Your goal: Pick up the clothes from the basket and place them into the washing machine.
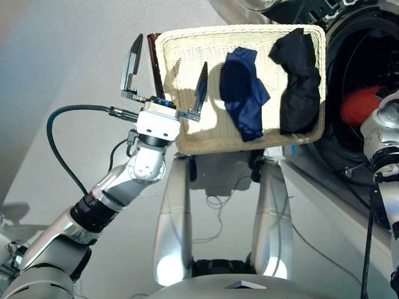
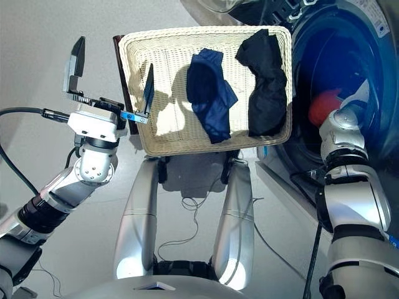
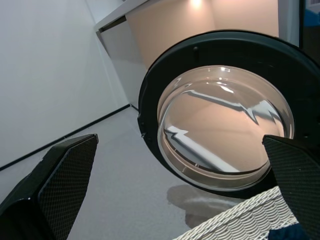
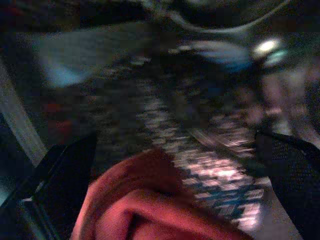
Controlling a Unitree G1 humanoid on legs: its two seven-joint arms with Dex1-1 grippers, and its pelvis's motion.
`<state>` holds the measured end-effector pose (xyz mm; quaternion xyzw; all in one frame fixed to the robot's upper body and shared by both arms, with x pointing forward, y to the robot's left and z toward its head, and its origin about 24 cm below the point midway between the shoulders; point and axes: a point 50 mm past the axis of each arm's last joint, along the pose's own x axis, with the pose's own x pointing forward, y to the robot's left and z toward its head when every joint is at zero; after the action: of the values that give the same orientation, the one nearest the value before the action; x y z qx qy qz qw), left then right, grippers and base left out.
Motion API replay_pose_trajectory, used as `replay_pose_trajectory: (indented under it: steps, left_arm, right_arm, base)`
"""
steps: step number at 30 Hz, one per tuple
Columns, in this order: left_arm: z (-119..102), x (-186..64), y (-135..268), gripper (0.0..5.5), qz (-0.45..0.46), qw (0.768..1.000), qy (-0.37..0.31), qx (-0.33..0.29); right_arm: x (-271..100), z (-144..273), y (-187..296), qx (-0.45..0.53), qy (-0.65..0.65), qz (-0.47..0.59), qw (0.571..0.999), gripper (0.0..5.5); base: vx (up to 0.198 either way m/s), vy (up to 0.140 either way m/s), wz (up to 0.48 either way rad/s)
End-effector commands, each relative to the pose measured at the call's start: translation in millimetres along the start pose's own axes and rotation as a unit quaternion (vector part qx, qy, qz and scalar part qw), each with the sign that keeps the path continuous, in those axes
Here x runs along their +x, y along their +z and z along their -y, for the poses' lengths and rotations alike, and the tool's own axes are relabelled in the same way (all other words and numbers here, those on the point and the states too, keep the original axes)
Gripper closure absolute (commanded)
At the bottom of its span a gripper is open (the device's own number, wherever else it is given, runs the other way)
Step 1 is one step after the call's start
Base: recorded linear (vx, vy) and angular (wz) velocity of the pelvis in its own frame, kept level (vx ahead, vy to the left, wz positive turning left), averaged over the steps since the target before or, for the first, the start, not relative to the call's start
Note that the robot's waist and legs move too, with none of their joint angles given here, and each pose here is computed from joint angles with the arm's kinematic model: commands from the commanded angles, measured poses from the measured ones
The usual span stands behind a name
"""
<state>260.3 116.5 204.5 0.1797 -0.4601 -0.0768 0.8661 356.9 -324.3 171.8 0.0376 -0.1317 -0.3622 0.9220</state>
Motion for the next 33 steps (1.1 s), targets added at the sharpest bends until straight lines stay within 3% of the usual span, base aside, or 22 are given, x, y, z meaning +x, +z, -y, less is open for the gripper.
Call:
replay_pose_trajectory:
  steps: [1, 9, 13, 15, 18, 21, 25, 29, 33]
  left_arm:
    - [-1.6, 1.1, 16.3, 0.00, 0.032, 0.999, 0.024, -0.034]
    - [-0.3, 0.5, 11.4, 0.00, 0.022, 0.999, 0.025, -0.033]
    - [8.7, -4.8, -0.6, 0.00, -0.013, 0.999, -0.004, -0.048]
    - [19.2, -9.1, -14.1, 0.00, -0.058, 0.995, -0.022, -0.084]
    - [41.1, -17.8, -41.6, 0.00, -0.149, 0.975, -0.022, -0.162]
    - [71.9, -29.5, -66.4, 0.00, -0.244, 0.941, -0.014, -0.235]
    - [105.8, -35.4, -87.6, 0.00, -0.329, 0.905, 0.000, -0.269]
    - [126.0, -29.9, -96.9, 0.00, -0.381, 0.868, 0.046, -0.314]
    - [133.9, -22.9, -101.6, 0.00, -0.402, 0.855, 0.058, -0.322]
  right_arm:
    - [-21.1, -13.6, 3.4, 0.066, 0.054, 0.049, 0.995, 0.00]
    - [-101.2, -58.6, -16.8, 0.118, 0.239, 0.050, 0.963, 0.00]
    - [-125.5, -69.9, -5.4, 0.126, 0.315, 0.078, 0.938, 0.00]
    - [-135.4, -77.6, 7.5, 0.128, 0.347, 0.105, 0.923, 0.00]
    - [-149.9, -91.2, 27.0, 0.126, 0.391, 0.149, 0.900, 0.00]
    - [-165.0, -104.6, 50.1, 0.119, 0.420, 0.206, 0.876, 0.00]
    - [-188.8, -122.2, 86.5, 0.118, 0.454, 0.300, 0.831, 0.00]
    - [-214.0, -146.0, 102.6, 0.160, 0.488, 0.311, 0.799, 0.00]
    - [-233.2, -167.9, 111.9, 0.174, 0.521, 0.314, 0.774, 0.00]
  base:
    - [0.000, 0.000, 0.000]
    - [0.000, 0.000, 0.000]
    - [0.000, 0.000, 0.000]
    - [0.000, 0.000, 0.000]
    - [0.000, 0.000, 0.000]
    - [0.000, 0.000, 0.000]
    - [0.000, 0.000, 0.000]
    - [-0.008, -0.011, -0.163]
    - [0.000, 0.000, 0.000]
